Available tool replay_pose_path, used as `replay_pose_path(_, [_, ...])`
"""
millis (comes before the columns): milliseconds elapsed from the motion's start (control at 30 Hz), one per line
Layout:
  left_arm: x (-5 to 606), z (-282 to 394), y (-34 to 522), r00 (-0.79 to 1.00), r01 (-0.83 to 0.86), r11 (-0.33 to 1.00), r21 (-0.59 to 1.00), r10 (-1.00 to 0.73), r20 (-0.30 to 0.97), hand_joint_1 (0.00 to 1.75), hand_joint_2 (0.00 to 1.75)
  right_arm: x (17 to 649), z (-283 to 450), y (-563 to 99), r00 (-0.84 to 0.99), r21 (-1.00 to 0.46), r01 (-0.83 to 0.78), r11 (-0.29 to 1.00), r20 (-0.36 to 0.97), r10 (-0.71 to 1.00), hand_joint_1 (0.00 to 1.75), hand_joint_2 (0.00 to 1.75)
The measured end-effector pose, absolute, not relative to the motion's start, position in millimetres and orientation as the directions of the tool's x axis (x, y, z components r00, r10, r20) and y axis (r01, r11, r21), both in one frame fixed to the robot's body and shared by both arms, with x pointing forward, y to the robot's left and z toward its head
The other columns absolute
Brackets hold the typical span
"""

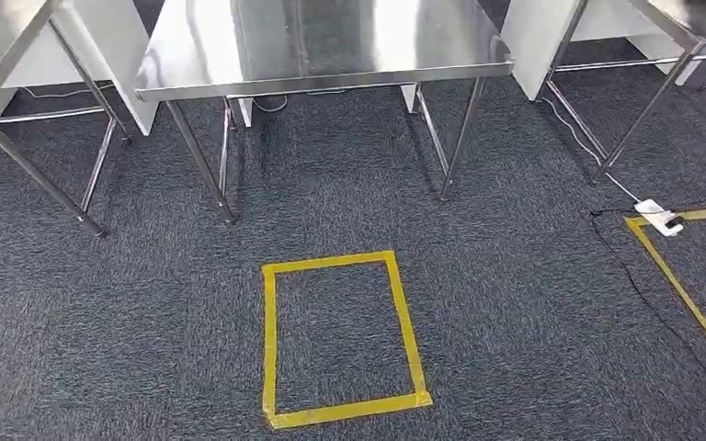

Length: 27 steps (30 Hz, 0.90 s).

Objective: Take the parts from the cabinet and place them on the table.

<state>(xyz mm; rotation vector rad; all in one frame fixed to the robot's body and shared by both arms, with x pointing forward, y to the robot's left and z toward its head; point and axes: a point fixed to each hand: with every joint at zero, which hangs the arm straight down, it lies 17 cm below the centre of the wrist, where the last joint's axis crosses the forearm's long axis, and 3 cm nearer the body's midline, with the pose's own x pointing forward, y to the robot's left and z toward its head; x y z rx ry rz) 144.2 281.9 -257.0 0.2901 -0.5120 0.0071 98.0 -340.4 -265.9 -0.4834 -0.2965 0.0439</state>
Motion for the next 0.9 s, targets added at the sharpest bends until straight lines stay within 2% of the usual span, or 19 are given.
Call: replay_pose_path(900, [143.2, -255.6, 276.9, 0.866, -0.09, 0.957, 0.275, -0.061, 0.497, 0.0, 0.0, 98.0, -265.2, -348.3, 0.953, -0.476, 0.012, 0.879, 0.272, 0.134, 0.0, 0.0])
